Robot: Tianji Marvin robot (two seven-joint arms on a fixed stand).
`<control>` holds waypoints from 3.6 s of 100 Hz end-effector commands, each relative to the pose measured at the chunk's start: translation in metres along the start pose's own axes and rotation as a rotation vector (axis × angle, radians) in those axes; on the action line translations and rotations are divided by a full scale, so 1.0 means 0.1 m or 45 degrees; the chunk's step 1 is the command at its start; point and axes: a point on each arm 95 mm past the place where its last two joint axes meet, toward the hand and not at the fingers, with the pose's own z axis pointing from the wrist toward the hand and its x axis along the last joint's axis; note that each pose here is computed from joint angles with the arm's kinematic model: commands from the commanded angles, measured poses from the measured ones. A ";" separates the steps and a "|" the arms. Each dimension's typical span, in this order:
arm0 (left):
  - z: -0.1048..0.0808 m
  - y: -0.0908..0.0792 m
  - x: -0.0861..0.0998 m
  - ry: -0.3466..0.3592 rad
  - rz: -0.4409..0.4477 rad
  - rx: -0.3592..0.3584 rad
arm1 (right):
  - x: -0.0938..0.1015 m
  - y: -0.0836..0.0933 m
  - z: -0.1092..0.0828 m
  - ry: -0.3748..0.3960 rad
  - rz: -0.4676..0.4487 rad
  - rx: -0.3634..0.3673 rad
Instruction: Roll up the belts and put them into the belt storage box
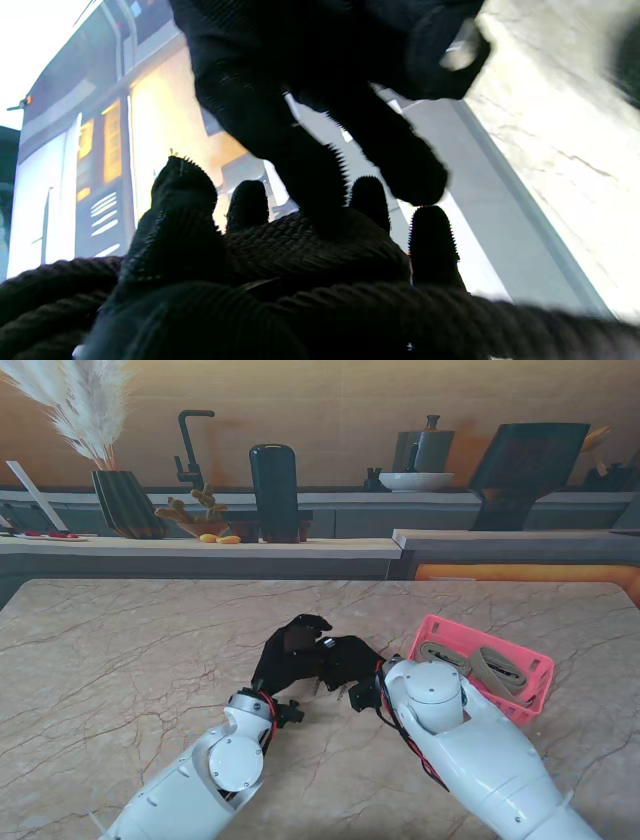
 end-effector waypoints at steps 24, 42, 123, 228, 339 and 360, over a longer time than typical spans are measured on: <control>0.03 0.04 0.17 -0.009 -0.058 0.048 | -0.05 0.04 -0.11 -0.027 -0.110 -0.057; 0.07 -0.02 0.12 -0.044 -0.017 0.091 | -0.06 0.16 -0.27 -0.033 -0.221 -0.170; 0.26 -0.20 -0.18 0.056 0.864 -0.157 | 0.21 0.06 -0.61 0.271 -0.640 -0.380; 0.27 -0.10 -0.17 0.107 0.871 -0.230 | 0.36 -0.11 -0.21 0.116 -0.596 -0.334; 0.17 -0.21 -0.13 0.090 0.488 -0.197 | 0.28 0.22 -0.65 0.225 -0.034 -0.289; 0.17 -0.21 -0.16 0.058 0.374 -0.169 | 0.25 0.25 -0.71 0.258 0.059 -0.254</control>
